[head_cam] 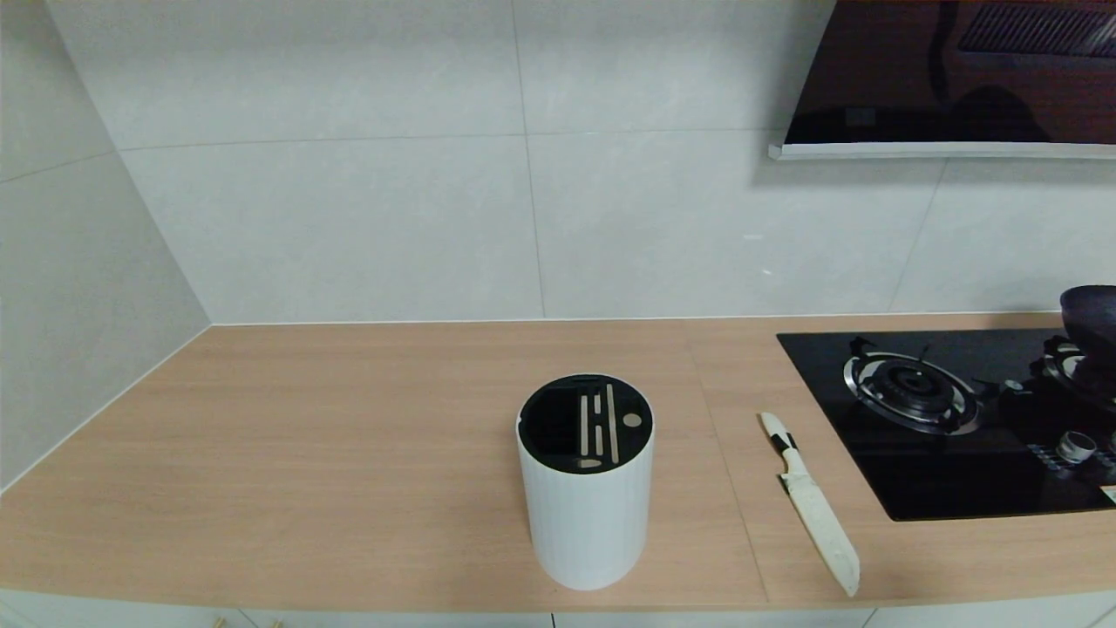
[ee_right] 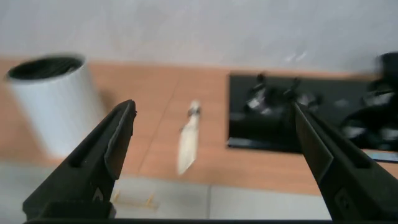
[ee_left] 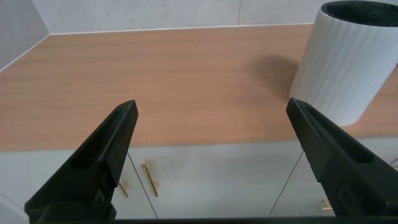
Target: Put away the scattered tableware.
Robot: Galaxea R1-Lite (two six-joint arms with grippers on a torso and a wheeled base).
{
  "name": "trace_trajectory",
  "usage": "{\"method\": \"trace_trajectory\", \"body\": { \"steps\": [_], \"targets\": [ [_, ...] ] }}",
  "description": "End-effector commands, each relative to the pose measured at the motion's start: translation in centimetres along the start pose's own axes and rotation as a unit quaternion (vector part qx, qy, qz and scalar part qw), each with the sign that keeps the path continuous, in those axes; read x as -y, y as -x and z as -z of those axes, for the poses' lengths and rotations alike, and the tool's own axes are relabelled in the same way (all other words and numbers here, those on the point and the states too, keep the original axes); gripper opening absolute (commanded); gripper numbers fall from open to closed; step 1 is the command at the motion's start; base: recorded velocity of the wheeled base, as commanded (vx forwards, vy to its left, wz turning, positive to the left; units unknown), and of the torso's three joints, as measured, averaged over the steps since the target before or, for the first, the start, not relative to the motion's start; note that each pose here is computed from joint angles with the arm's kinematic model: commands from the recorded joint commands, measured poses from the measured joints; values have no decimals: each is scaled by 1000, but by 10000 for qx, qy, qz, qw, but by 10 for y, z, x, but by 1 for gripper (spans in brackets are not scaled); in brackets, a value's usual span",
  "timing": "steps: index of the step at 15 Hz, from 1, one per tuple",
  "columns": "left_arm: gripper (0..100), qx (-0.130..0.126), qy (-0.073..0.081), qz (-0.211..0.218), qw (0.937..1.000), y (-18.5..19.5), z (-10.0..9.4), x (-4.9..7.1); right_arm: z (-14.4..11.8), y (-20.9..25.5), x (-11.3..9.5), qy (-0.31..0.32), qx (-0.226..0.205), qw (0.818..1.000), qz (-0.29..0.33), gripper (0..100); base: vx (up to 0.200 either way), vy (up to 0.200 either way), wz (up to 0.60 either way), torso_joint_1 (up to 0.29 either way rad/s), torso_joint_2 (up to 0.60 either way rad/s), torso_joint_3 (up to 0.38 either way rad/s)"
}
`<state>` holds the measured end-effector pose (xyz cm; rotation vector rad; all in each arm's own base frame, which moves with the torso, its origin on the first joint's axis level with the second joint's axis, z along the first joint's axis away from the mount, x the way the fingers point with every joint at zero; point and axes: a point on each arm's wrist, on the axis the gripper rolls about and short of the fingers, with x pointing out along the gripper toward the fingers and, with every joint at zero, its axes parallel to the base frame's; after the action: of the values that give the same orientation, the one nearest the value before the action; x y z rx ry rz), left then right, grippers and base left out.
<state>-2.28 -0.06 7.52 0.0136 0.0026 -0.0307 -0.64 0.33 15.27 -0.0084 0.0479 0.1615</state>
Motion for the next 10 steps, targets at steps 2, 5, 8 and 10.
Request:
{"method": "trace_trajectory", "body": {
  "steps": [2,5,8,10],
  "targets": [
    [100,-2,-1,0,10000,0,0,0,-27,-87,11,-271,-1811,9825,-347,100,0,0,0,0,0,0],
    [100,-2,-1,0,10000,0,0,0,-16,-140,1,-212,-2366,9686,-731,100,0,0,0,0,0,0],
    [100,-2,-1,0,10000,0,0,0,0,-186,-4,-80,-2551,9652,-578,100,0,0,0,0,0,0],
    [100,-9,-1,0,10000,0,0,0,14,-211,-12,-15,-2707,9601,-698,100,0,0,0,0,0,0]
  ]
}}
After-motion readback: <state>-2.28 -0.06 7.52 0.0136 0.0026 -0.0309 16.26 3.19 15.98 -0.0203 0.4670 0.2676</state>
